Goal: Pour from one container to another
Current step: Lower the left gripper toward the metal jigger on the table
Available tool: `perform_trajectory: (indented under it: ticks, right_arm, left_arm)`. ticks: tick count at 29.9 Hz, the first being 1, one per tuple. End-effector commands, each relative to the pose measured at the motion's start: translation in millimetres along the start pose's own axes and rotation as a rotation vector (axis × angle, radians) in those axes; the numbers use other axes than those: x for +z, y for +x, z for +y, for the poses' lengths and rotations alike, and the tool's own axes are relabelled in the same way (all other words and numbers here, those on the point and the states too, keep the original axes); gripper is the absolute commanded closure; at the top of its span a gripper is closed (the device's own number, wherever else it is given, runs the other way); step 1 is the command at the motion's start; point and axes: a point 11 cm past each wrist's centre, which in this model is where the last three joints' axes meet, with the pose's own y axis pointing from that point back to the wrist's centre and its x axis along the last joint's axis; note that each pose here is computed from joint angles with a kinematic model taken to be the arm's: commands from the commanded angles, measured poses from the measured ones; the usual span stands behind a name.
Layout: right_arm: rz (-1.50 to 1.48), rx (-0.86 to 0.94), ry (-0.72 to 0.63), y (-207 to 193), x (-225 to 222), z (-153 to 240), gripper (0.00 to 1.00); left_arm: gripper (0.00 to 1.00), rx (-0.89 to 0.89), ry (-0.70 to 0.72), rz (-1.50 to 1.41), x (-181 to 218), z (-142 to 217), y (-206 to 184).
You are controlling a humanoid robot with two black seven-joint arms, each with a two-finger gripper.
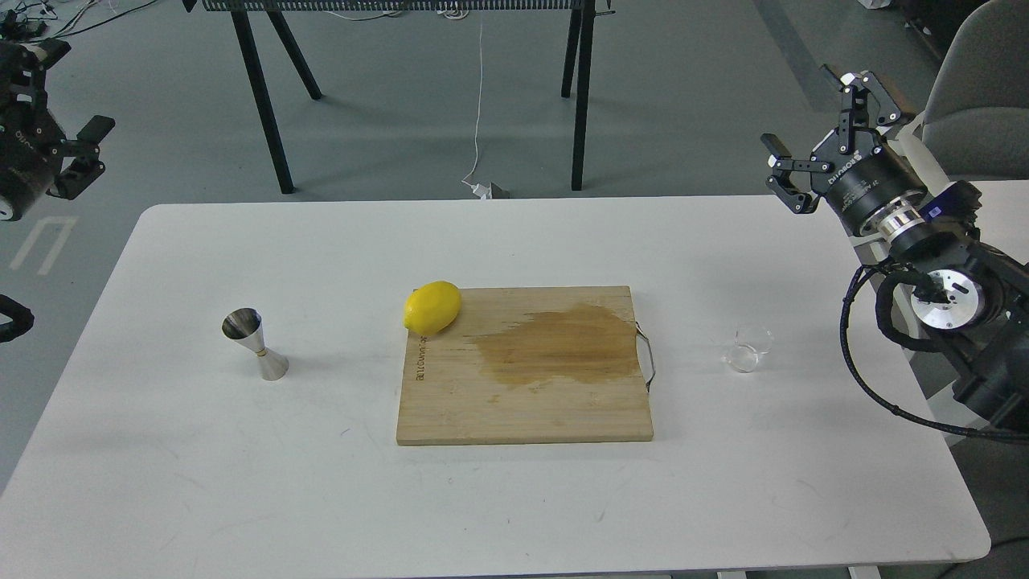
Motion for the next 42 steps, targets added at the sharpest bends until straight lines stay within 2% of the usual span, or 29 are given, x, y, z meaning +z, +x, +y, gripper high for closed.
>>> perform_trajectory:
  ticks: [1, 3, 6, 10, 17, 23, 27, 32, 42]
  right_arm:
    - [0.002, 0.002, -0.002, 1.0, 0.2, 0.6, 0.01]
    - [0.002, 0.005, -0.001, 2.0, -0.2, 0.9, 0.01]
    - [0.003, 0.007, -0.003, 2.7, 0.2, 1.7, 0.01]
    - [0.002, 0.011, -0.007, 3.9, 2.7, 3.6, 0.01]
    - [0.007, 0.017, -0.007, 6.7, 1.6, 5.3, 0.01]
    - [0.003, 0.027, -0.019, 10.1, 7.6, 10.1, 0.01]
    - [-0.001, 0.035, -0.026, 12.5, 12.0, 13.9, 0.01]
    - [-0.01, 0.036, -0.006, 12.1, 5.2, 11.2, 0.01]
    - [-0.014, 0.028, 0.03, 8.6, -16.3, 0.2, 0.01]
  left_arm:
    - [0.01, -0.118, 0.033, -0.101, 3.2, -4.6, -22.1]
    - [0.01, -0.185, 0.055, -0.228, 5.8, -7.1, -37.9]
    - [0.0, -0.183, 0.013, -0.424, 19.7, -12.4, -55.1]
    - [0.0, -0.145, -0.039, -0.487, 24.9, -14.1, -68.8]
    - [0.01, 0.084, -0.061, -0.752, -8.3, 9.0, -64.0]
    - [0.13, 0.176, -0.038, -0.802, -35.8, 38.7, -64.6]
    - [0.14, 0.16, -0.033, -0.801, -41.3, 41.8, -70.2]
    - [0.0, 0.07, -0.025, -0.861, -60.4, 47.4, -89.5]
    - [0.0, -0.03, 0.018, -0.881, -100.6, 67.4, -117.6]
